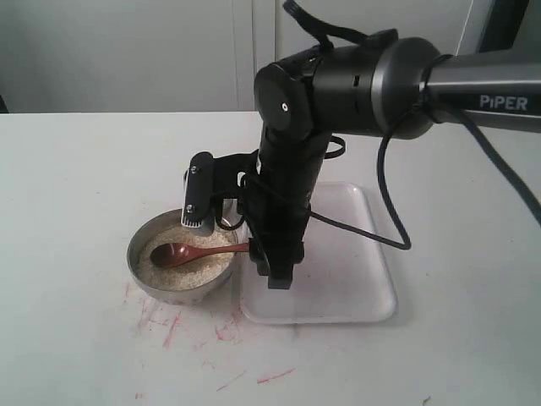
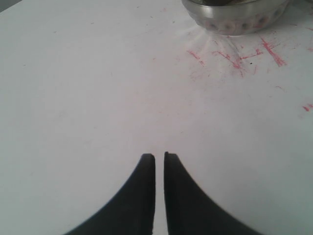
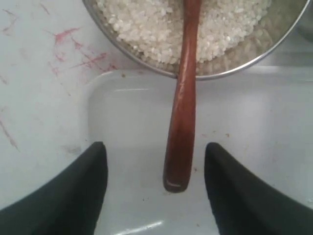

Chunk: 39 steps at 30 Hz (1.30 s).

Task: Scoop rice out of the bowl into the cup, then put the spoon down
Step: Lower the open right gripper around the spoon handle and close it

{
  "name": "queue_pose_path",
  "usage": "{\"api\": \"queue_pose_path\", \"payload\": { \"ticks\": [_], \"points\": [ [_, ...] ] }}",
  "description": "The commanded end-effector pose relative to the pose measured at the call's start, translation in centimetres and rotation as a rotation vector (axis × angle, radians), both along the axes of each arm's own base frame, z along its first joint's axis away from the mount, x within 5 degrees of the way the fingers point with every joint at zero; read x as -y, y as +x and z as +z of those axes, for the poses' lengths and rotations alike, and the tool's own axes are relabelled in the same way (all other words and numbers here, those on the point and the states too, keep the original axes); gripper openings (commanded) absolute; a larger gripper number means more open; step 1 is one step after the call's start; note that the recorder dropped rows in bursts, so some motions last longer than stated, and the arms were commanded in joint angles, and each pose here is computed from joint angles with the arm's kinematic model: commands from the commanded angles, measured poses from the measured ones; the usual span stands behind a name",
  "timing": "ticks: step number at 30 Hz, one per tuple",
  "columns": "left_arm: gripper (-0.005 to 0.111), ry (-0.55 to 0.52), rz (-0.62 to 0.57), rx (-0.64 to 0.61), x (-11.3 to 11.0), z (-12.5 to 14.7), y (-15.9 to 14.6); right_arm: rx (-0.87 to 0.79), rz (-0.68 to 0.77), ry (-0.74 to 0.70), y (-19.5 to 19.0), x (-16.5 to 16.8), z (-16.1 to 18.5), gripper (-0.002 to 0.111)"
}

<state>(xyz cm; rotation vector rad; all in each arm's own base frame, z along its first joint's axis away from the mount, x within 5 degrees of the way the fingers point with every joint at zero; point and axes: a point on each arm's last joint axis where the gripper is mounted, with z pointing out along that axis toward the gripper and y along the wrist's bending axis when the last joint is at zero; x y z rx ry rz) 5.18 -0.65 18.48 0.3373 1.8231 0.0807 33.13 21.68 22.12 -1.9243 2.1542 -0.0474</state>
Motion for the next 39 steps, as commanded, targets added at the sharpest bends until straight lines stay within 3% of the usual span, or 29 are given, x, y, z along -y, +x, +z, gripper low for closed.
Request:
{"api": "queue_pose_path", "payload": {
  "ticks": [1, 39],
  "points": [
    [0.014, 0.001, -0.005, -0.048, 0.0, -0.6, -0.1, 0.004, -0.012, 0.0, 0.1, -0.1, -0.4, 0.055],
    [0.014, 0.001, -0.005, -0.048, 0.0, -0.6, -0.1, 0.035, -0.051, 0.034, 0.9, -0.6, -1.3, 0.05]
  ]
}}
